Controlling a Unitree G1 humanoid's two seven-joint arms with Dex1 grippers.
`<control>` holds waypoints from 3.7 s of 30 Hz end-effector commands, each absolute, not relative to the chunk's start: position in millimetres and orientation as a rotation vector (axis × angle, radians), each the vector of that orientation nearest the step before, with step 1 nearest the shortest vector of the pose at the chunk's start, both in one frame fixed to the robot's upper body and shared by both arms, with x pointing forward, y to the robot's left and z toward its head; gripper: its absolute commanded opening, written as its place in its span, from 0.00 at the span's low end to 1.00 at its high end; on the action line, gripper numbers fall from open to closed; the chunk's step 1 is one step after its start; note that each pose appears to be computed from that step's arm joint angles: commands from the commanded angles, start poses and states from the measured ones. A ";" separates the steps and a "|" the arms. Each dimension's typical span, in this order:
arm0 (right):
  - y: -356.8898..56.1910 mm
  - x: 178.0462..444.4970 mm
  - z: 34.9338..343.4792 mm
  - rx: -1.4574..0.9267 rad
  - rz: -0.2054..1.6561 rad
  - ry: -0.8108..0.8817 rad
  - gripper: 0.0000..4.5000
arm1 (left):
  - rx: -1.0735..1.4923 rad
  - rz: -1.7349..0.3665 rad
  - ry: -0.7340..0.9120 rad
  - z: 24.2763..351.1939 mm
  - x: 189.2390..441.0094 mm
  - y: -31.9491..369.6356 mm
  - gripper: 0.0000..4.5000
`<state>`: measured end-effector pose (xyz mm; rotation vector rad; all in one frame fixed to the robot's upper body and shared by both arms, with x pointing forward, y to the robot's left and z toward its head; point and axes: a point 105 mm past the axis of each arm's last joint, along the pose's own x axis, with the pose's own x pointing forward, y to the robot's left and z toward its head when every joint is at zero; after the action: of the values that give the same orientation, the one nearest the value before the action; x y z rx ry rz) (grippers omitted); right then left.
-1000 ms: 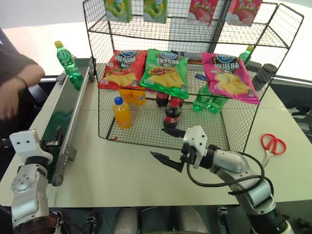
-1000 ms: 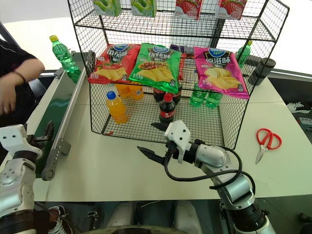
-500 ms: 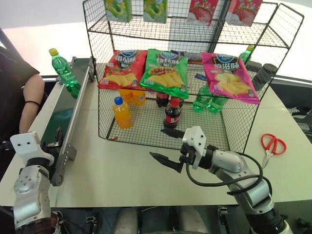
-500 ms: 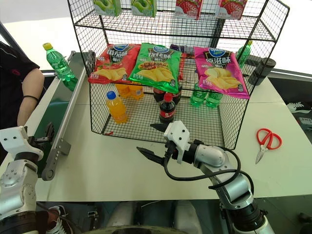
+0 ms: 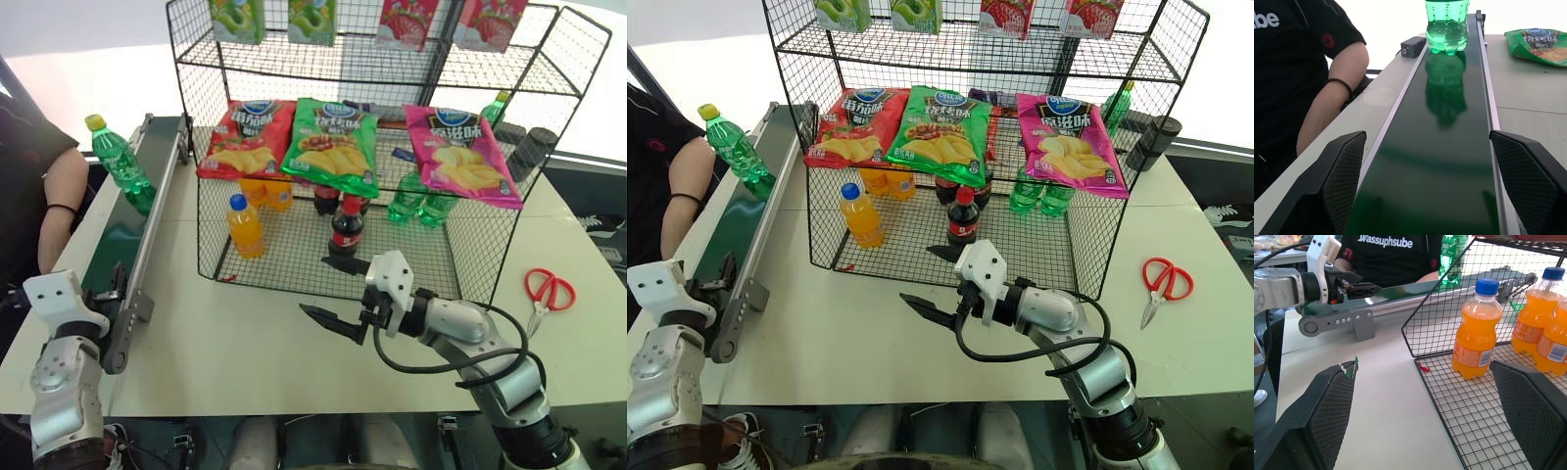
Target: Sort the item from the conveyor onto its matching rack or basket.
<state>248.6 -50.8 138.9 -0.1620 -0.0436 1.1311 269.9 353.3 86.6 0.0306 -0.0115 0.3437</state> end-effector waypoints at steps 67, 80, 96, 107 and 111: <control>-52.8 250.1 150.6 -0.173 1.144 -0.099 1.00 | 0.142 -0.043 -0.303 182.7 284.1 295.2 0.58; -52.1 254.4 186.5 -0.083 1.140 -0.163 1.00 | 0.101 -0.815 -0.154 153.0 266.1 145.6 0.58; -42.3 251.4 180.8 -0.023 1.116 -0.121 1.00 | 0.093 -1.186 -0.197 147.8 269.0 80.5 0.58; -44.9 251.7 175.9 0.039 1.107 -0.081 0.95 | 0.122 -1.244 -0.219 146.5 265.1 72.5 0.58; -45.8 250.9 173.5 0.056 1.115 -0.065 0.67 | 0.125 -1.237 -0.226 145.8 266.5 71.9 0.58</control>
<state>254.8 -45.0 162.1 0.0374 -0.0190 1.1036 267.1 75.0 129.2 0.0911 -0.1362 -1.2285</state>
